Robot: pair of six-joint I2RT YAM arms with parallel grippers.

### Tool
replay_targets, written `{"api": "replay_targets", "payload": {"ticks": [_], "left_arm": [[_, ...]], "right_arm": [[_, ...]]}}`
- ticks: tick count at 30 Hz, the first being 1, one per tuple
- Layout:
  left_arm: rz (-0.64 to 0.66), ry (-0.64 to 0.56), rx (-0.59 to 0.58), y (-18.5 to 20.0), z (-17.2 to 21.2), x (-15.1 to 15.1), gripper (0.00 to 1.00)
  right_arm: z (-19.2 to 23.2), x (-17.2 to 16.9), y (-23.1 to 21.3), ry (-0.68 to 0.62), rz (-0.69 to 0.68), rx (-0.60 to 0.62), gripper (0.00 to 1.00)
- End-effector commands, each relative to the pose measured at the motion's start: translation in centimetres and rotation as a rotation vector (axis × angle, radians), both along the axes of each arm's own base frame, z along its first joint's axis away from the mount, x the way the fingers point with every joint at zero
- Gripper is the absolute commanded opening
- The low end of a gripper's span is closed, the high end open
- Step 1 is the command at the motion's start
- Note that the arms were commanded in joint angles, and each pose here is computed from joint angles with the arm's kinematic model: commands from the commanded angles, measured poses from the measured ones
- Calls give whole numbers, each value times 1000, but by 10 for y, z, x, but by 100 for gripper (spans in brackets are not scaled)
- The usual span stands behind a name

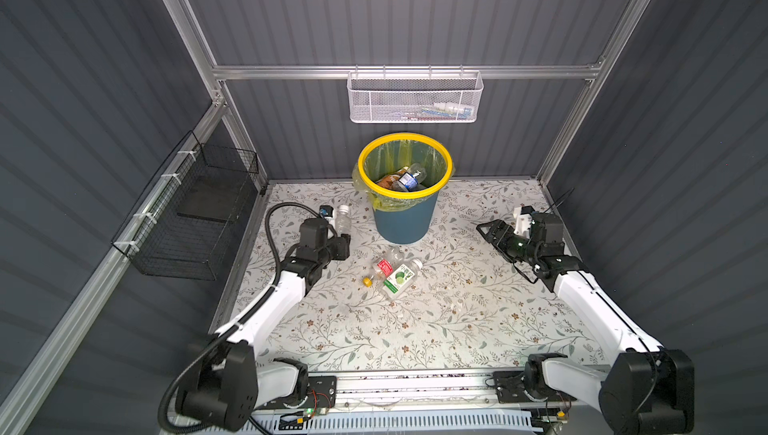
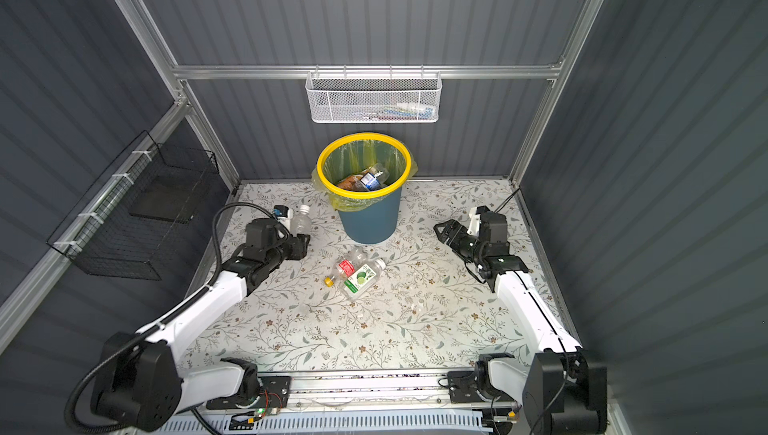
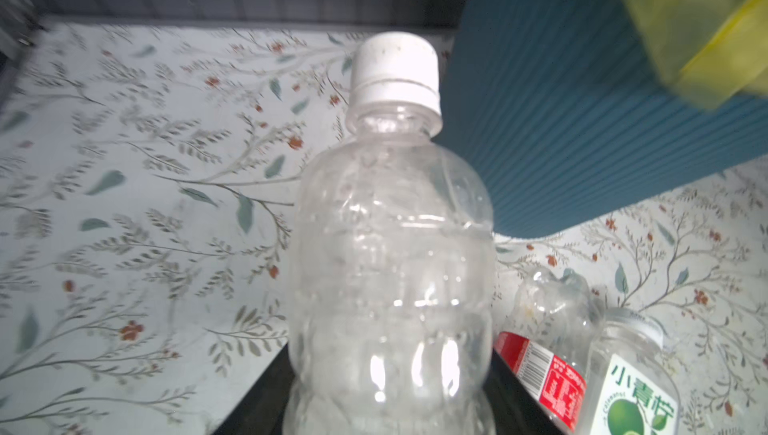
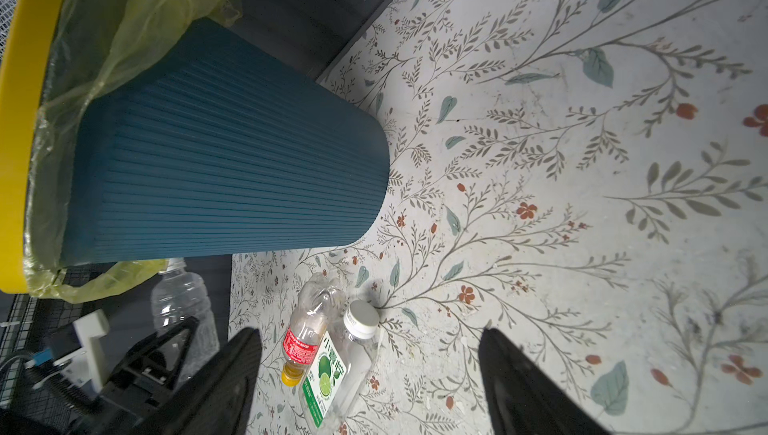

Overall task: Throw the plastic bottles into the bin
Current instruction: 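Lift the white-cap bottle with the left gripper up over the bin, then open the left gripper to drop the white-cap bottle into the bin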

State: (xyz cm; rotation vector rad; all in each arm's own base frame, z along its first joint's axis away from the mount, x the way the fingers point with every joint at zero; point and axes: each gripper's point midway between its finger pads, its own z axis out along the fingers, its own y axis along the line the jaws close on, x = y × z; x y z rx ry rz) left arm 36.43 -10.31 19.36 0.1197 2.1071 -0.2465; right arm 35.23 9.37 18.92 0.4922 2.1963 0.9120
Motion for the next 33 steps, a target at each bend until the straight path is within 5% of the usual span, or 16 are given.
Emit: {"api": "replay_targets", "payload": {"ticks": [1,12,18,21,25,27,28,29,33], "left_arm": [[44,-168,-15,13,50,-10,61],[98,-767,-5,49,224,-89,61],[-10,-905,-16,31,290,-96,62],[-137,-858,-101,-1,314,-66,62],[-347,-598,-260,-78,310,16,60],[-414,-449,-228,-116,286,51,69],[-445,-399,-221,-129,276,64,94],[-434,-370,-229,-133,271,73,100],[-332,-461,-251,-116,287,77,100]], "right_arm": [[2,3,8,-10,19,8,83],[7,5,18,-25,31,-14,83],[21,3,21,-82,25,-33,83],[23,2,23,-90,26,-33,82],[21,3,32,-92,40,-14,82],[21,2,39,-93,57,-11,82],[21,0,43,-91,69,-13,82],[19,1,41,-93,49,-31,82],[15,-5,39,-88,42,-52,83]]}}
